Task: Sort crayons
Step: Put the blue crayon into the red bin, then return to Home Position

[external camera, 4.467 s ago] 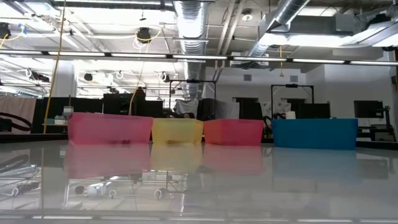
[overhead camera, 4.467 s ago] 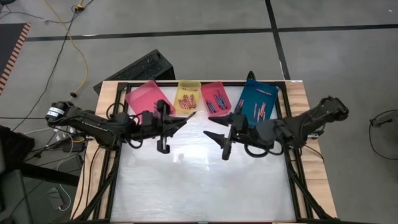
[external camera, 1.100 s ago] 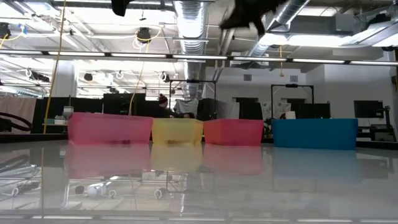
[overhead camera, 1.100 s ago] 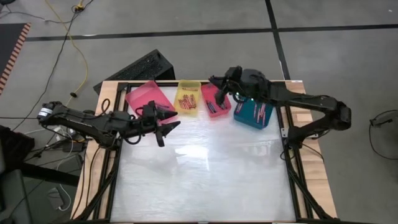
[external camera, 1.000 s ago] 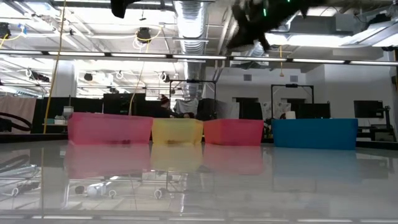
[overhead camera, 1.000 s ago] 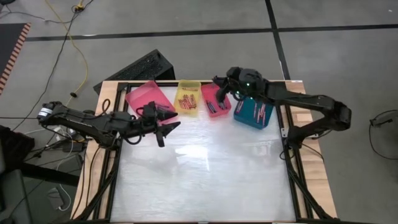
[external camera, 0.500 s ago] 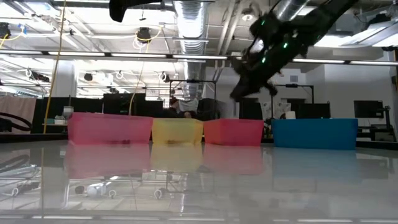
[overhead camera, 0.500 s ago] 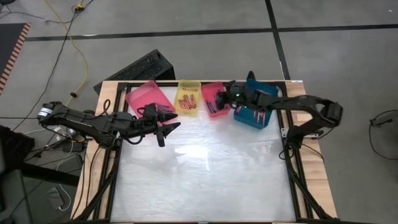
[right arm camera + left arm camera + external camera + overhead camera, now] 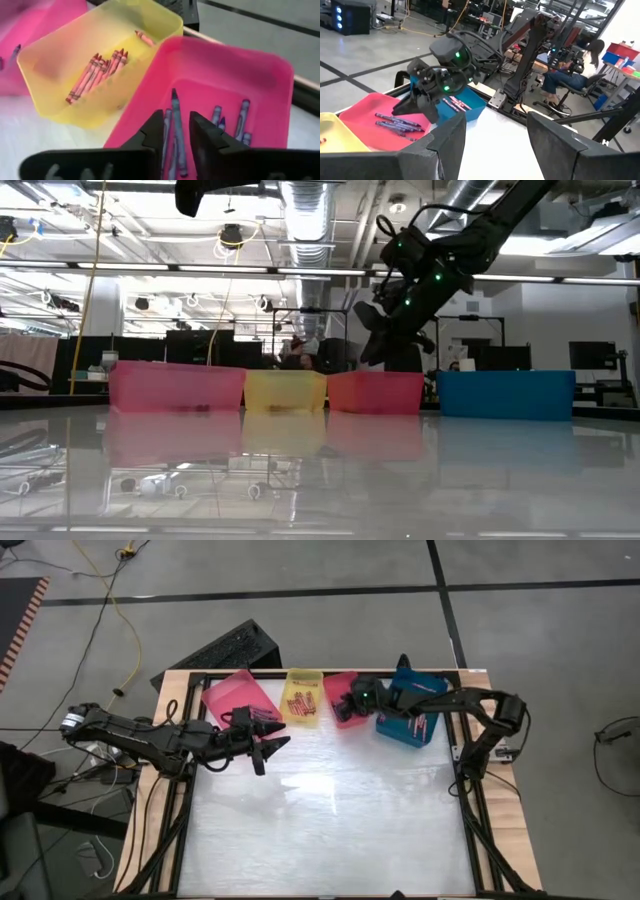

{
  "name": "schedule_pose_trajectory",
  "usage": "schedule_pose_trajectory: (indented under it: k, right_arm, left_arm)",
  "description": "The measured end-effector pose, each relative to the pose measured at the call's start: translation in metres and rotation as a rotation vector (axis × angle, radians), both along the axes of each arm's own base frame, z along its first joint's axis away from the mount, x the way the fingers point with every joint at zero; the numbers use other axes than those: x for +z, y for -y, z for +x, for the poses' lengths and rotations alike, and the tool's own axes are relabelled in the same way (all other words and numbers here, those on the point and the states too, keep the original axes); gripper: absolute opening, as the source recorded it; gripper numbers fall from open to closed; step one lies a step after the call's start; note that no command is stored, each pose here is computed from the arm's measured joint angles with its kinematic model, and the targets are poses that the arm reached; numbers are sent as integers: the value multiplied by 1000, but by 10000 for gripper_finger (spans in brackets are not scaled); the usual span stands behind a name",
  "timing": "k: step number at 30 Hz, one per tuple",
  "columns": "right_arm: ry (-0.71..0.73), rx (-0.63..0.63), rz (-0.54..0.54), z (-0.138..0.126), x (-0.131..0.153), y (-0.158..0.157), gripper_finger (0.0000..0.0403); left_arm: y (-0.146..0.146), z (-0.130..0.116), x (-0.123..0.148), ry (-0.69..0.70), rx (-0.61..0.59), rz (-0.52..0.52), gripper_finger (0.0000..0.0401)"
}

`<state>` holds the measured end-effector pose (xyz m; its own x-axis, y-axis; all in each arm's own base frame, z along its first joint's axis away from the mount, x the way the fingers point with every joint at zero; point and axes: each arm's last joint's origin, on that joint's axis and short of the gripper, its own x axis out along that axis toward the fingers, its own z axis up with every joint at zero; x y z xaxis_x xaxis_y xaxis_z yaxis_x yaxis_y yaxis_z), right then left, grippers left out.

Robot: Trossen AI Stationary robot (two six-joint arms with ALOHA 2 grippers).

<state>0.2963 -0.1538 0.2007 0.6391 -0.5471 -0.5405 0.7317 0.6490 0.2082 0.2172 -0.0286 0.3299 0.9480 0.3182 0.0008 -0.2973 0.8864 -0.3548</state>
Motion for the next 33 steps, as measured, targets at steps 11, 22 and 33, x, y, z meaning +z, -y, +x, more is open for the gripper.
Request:
schedule_pose_trajectory:
  k: [11,22,33]
  right_arm:
    - [135,32,-48,-14,75,8,112]
    - [138,277,-157,-94,201,-49,112]
    - [491,531,-192,-190,254,-133,112]
  left_arm:
    - [0,0,-6,-70,-1,39,199]
    - [0,0,-3,-34,-1,26,199]
    - [1,0,-11,-107,-13,-14,199]
